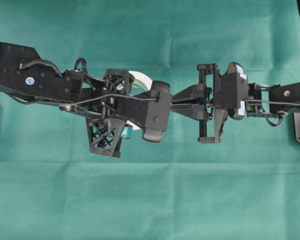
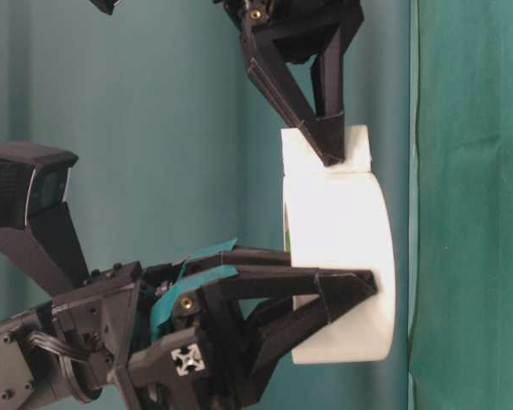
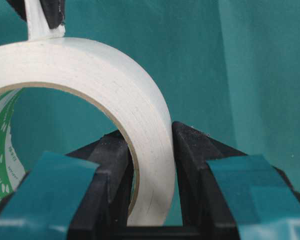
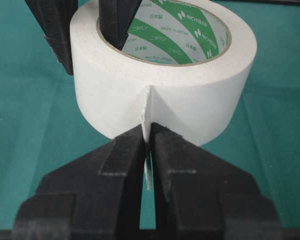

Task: Peel off the duct tape with your right arm.
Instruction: 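Close the right gripper on the tape end tab, then pull the left gripper with the roll away from the right gripper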

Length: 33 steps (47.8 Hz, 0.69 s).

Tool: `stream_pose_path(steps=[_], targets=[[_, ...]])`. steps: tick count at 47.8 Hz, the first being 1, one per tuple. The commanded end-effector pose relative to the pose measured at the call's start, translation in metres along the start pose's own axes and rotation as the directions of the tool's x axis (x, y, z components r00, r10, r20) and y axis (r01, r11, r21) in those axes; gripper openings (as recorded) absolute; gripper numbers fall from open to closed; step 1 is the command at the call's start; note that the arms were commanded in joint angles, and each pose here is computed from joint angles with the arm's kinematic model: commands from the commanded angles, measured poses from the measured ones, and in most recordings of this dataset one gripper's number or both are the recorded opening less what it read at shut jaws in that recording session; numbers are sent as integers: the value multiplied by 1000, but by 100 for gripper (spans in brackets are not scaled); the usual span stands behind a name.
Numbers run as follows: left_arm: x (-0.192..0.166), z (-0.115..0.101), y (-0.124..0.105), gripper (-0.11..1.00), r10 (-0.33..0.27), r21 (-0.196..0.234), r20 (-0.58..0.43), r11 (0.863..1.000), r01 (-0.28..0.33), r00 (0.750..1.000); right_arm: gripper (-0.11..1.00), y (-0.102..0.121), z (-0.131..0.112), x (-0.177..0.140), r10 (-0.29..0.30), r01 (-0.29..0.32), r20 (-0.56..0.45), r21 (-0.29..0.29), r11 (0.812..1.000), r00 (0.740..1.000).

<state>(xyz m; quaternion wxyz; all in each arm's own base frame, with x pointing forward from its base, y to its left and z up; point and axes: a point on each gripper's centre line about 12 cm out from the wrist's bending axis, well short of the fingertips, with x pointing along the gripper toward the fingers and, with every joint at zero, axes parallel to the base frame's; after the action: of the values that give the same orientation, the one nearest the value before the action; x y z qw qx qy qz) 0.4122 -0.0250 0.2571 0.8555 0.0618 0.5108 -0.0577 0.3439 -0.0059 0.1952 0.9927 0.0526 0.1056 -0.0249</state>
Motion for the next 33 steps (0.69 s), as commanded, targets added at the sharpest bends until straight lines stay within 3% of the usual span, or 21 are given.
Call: stream_pose_path(steps=[1, 10, 24, 33], targets=[[-15, 7, 1, 21, 7, 4, 44, 1000, -8, 999, -9, 2, 12, 2, 6, -6, 41, 2, 1000, 999], [-15, 7, -4, 21, 1, 14, 45, 1000, -2, 999, -9, 2, 12, 1, 5, -5, 53, 4, 1000, 999], [-13, 8, -27, 21, -27, 68, 43, 997, 24, 999, -9, -4, 12, -1, -12, 12, 87, 4, 1000, 996], [-12, 10, -48, 21, -53, 142, 50, 989, 45, 997, -9, -13, 11, -2, -35, 35, 85, 8, 999, 996]])
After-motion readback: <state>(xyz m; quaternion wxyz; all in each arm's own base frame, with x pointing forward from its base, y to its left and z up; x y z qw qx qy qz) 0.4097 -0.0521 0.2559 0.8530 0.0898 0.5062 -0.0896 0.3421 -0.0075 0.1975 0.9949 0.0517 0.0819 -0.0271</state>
